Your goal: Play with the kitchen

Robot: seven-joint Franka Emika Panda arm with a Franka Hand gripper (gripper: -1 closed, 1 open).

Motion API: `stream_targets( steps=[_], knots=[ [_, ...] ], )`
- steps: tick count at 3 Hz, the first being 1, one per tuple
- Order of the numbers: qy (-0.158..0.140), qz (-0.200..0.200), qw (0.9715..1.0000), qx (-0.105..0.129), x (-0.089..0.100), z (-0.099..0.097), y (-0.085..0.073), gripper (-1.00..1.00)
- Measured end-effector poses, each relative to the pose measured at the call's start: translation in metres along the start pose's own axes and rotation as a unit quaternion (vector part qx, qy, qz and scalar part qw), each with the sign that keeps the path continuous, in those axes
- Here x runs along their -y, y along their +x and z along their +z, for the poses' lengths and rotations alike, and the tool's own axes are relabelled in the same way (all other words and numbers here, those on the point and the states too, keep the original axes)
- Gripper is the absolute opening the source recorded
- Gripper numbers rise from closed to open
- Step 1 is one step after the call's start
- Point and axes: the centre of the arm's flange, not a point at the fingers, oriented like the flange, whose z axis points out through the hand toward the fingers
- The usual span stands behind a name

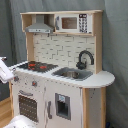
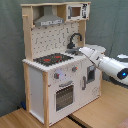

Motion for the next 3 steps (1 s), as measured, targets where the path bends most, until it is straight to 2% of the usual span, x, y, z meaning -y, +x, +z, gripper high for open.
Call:
stream_targets(
  steps=[1,2,3],
  knots=[
    [-0.006,-0.012,0.9992,0.038,-0.014,0.004,0.001,1.00],
    [-0.009,-0.002,0.9965,0.083,-0.036,0.007,-0.009,1.00],
    [-0.005,0.031,0.9910,0.130,-0.053,0.014,-0.028,1.00]
  ],
)
